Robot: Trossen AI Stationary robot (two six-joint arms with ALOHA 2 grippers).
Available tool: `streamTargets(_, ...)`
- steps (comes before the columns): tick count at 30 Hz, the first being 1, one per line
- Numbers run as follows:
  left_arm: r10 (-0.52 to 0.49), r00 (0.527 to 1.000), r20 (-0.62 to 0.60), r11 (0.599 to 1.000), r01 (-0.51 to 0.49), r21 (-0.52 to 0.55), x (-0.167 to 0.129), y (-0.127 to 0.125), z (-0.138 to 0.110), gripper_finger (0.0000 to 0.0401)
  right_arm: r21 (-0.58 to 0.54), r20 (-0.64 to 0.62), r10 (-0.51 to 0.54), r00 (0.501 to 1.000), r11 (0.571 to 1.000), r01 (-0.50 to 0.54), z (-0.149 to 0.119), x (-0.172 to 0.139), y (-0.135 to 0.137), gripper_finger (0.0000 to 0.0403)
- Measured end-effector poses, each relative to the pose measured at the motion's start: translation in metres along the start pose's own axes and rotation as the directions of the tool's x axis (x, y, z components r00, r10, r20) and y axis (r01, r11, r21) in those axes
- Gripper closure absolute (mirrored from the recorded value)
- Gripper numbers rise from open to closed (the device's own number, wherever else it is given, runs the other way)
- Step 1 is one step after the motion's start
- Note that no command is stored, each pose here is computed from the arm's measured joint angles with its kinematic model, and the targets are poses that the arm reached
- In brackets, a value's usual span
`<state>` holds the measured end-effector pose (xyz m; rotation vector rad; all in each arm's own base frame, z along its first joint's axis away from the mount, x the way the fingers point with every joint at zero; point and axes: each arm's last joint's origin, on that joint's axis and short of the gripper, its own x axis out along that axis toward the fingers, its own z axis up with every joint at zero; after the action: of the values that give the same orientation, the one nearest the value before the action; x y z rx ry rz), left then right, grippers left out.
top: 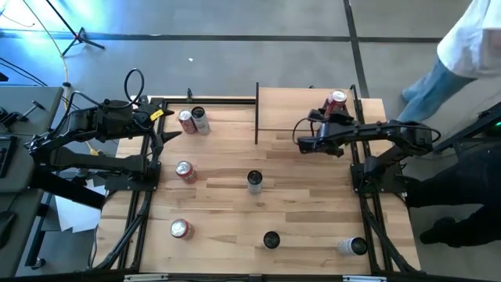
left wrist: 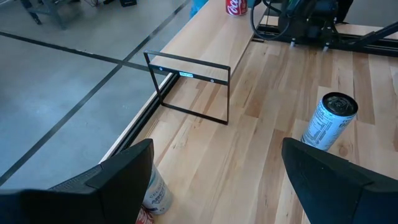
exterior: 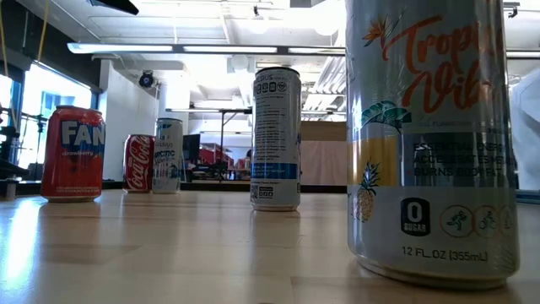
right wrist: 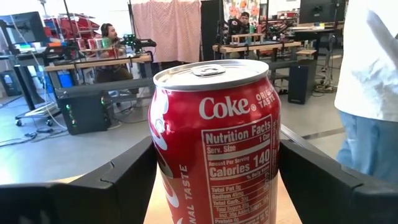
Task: Place canned beverage on shelf
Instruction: Put the red soda can on the shelf
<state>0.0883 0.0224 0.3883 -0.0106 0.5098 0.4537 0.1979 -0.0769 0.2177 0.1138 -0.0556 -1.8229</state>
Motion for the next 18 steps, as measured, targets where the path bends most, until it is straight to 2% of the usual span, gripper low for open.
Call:
streamTargets(5, 0.000, 1.000, 0.000, 1.000, 0.000, 0.000, 0.0000, 0.0000, 0.0000, 0.0066, 0.036, 0.005, -0.010, 1.000, 0.999, 0.010, -0.0008, 0.0028, 0.0021, 0.0109)
streamTargets(18, 0.000, 1.000, 0.000, 1.000, 0.000, 0.000, 0.0000, 0.0000, 0.0000, 0.0066, 0.019, 0.014, -0.033, 0.999, 0.999, 0.033, -0.0013, 0.0089, 0.0045, 0.0109)
